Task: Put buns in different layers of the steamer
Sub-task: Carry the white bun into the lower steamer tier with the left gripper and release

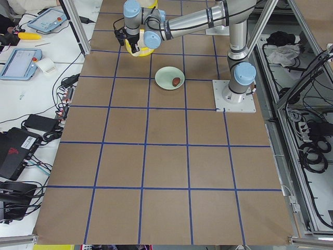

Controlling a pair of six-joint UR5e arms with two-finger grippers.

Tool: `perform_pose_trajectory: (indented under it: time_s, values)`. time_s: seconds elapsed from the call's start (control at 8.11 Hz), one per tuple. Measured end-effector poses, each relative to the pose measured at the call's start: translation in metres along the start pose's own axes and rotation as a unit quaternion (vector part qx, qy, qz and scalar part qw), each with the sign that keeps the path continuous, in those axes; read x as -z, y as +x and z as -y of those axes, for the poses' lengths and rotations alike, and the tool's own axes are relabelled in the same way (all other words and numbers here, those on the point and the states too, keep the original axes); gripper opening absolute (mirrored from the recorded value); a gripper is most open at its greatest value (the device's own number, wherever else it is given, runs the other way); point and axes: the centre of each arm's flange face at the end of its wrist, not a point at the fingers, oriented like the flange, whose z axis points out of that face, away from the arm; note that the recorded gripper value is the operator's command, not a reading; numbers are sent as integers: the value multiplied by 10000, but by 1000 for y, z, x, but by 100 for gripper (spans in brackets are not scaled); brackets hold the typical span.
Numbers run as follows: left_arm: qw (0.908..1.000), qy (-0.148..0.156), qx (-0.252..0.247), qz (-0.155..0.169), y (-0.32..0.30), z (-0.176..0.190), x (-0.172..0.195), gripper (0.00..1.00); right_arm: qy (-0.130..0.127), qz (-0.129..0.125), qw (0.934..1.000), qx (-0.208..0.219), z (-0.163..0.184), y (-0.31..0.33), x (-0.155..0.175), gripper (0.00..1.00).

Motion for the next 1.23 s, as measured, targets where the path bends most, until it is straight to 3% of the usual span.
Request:
perform_pose_trajectory:
  time_s: [0.25,0.49,0.74,0.86,1.23]
  values:
    - [9973,91,-395,-618,45,-17,-25,0,-31,4,10000,19,0,2,-2,0]
    - [9934,95,-455,-1049,82,-37,-57,0,-34,0,10000,-2,-1,6,-2,0]
    - [9923,-96,-318,-1196,97,-49,-88,0,-28,3,10000,-11,-2,6,-1,0]
    - [9921,-148,-258,-1221,102,-54,-106,5,-23,3,10000,-14,-2,6,-1,0]
    - [9921,-284,64,-1222,115,-69,-136,74,-38,8,10000,-18,-3,6,-1,0]
